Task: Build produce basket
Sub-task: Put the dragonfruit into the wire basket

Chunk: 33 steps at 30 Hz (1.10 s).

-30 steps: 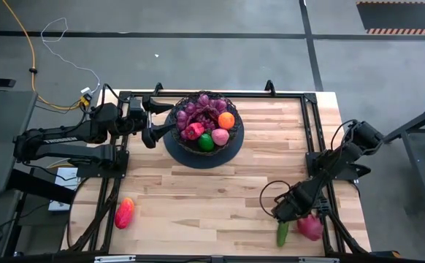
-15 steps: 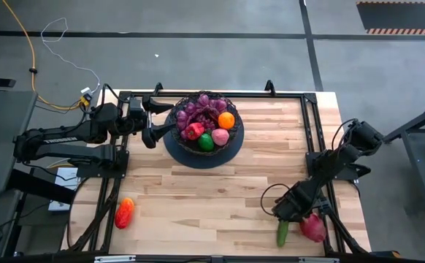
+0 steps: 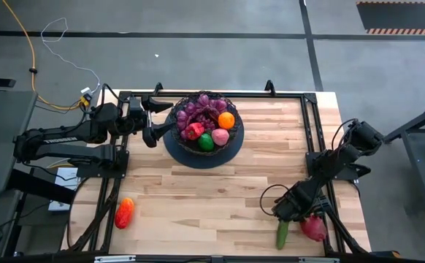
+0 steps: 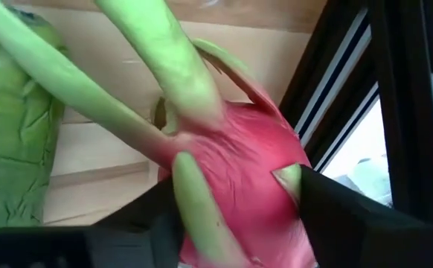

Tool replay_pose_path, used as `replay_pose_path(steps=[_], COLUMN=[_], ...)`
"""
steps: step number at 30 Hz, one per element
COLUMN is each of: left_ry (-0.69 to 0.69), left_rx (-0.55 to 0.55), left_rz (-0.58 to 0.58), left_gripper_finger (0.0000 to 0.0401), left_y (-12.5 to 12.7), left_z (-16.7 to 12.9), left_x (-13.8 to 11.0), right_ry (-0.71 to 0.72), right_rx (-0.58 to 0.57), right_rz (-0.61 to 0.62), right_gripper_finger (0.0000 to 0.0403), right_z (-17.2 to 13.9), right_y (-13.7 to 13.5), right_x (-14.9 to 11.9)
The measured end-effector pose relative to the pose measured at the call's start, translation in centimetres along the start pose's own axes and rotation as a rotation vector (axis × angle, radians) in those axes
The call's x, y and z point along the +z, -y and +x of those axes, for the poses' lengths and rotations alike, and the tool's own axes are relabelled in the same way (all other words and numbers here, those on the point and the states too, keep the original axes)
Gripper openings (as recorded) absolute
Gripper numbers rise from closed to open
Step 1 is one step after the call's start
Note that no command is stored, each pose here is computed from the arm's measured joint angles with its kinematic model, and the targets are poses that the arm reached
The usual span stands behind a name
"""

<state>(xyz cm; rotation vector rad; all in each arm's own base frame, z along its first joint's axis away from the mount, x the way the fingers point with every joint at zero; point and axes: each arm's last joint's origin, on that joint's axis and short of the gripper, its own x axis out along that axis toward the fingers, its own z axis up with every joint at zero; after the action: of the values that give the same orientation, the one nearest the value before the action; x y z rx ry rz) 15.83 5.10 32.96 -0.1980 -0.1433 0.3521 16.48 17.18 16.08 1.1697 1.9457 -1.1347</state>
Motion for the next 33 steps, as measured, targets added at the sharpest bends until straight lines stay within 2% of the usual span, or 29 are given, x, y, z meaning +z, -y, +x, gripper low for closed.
replay_pose_path(steps=[7, 10, 13, 16, 20, 23, 25, 28, 33], left_ry=[0.001, 0.002, 0.004, 0.005, 0.007, 0.005, 0.003, -0.003, -0.024], left_rx=[0.003, 0.003, 0.003, 0.003, 0.002, -0.010, -0.023, -0.050, -0.129], left_rz=[0.008, 0.008, 0.010, 0.034, 0.041, 0.041, 0.039, 0.009, -0.046], left_gripper_finger=[0.0378, 0.0378, 0.0378, 0.0378, 0.0378, 0.0378, 0.0378, 0.0378, 0.0378], left_y=[0.0, 0.0, 0.0, 0.0, 0.0, 0.0, 0.1, 0.2, 0.4], left_z=[0.0, 0.0, 0.0, 0.0, 0.0, 0.0, 0.0, 0.0, 0.0], left_x=[0.0, 0.0, 0.0, 0.0, 0.1, 0.1, 0.0, 0.0, 0.0], right_ry=[-0.024, -0.019, 0.018, 0.052, 0.114, 0.161, 0.227, 0.382, 0.705], right_rx=[0.049, 0.076, 0.156, 0.343, 0.680, 0.929, 1.050, 1.155, 1.223], right_rz=[-0.077, -0.106, -0.155, -0.257, -0.383, -0.463, -0.501, -0.552, -0.690], right_gripper_finger=[0.0162, 0.0158, 0.0156, 0.0156, 0.0156, 0.0156, 0.0156, 0.0156, 0.0156], right_z=[-1.1, -2.8, -5.4, -8.7, -13.2, -16.0, -17.4, -19.4, -22.7], right_y=[0.7, 1.8, 3.2, 4.4, 5.2, 4.7, 3.9, 2.3, -0.6], right_x=[-0.4, -1.1, -2.1, -3.2, -4.0, -3.9, -3.2, -1.3, 3.3])
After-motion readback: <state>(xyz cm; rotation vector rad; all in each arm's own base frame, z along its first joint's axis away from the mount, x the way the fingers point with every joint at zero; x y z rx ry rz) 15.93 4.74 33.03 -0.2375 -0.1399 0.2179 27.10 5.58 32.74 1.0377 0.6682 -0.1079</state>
